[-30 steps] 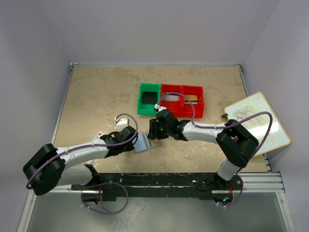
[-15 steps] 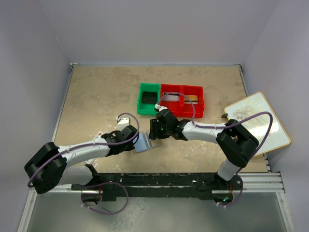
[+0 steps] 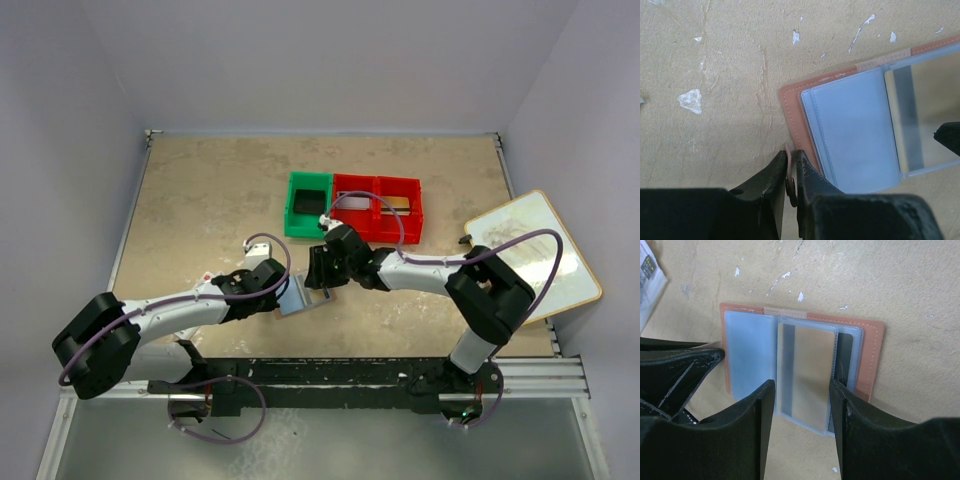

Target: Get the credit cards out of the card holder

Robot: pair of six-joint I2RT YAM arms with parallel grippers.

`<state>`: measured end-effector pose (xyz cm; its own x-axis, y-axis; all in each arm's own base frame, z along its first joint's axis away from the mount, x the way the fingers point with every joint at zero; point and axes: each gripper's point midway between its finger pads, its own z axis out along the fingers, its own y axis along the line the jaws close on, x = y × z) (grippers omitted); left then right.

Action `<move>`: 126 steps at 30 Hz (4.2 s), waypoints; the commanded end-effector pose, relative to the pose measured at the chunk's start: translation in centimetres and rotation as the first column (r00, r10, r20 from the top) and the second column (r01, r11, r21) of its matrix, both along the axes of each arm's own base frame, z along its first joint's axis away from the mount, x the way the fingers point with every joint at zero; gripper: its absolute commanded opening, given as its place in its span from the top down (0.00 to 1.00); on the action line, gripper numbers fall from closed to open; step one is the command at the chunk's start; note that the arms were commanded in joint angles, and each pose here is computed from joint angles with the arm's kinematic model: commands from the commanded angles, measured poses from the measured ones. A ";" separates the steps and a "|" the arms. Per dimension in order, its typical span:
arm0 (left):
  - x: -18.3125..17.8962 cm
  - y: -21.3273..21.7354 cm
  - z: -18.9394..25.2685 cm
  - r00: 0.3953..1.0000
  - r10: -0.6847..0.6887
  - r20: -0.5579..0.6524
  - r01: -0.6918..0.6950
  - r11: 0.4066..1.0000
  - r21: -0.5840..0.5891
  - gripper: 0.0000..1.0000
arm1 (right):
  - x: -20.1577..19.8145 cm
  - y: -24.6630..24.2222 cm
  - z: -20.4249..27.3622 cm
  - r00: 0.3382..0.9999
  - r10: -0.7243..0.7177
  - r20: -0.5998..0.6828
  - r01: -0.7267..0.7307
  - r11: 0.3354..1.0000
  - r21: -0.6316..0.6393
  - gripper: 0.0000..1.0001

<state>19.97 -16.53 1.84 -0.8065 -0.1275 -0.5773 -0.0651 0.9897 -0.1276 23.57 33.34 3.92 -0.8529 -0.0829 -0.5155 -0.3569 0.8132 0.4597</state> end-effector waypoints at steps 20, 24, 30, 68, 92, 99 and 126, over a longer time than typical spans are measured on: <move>0.5 -0.8 0.5 1.000 -0.010 0.014 0.010 1.000 -0.029 0.91 | -1.2 5.2 7.0 0.996 0.078 0.031 -0.084 0.913 0.399 0.51; 0.4 -0.8 0.5 1.000 -0.008 0.015 0.009 1.000 -0.029 0.92 | -1.3 6.0 7.2 0.994 0.109 0.026 -0.110 0.897 0.428 0.51; 0.4 -0.5 0.6 1.000 0.001 0.021 -0.001 1.000 -0.028 0.92 | -1.9 6.9 6.0 0.988 0.155 -0.006 -0.136 0.886 0.444 0.51; 1.4 -7.7 8.3 0.988 -0.083 0.126 0.128 0.908 -0.399 0.65 | -0.3 2.7 2.7 0.996 0.087 0.012 -0.086 0.934 0.346 0.55; -0.5 -1.8 -0.4 0.999 -0.046 -0.025 0.045 0.997 -0.068 0.86 | -1.7 3.1 0.0 0.992 0.103 -0.079 -0.059 0.902 0.428 0.64; -0.4 -1.8 -0.1 0.998 -0.053 -0.023 0.051 0.997 -0.064 0.87 | -1.3 2.9 0.1 0.991 0.094 -0.091 -0.039 0.877 0.479 0.67; -0.2 -1.9 -0.3 0.998 -0.060 -0.027 0.058 0.997 -0.043 0.88 | -0.1 2.6 0.7 0.988 0.139 -0.074 -0.077 0.838 0.541 1.00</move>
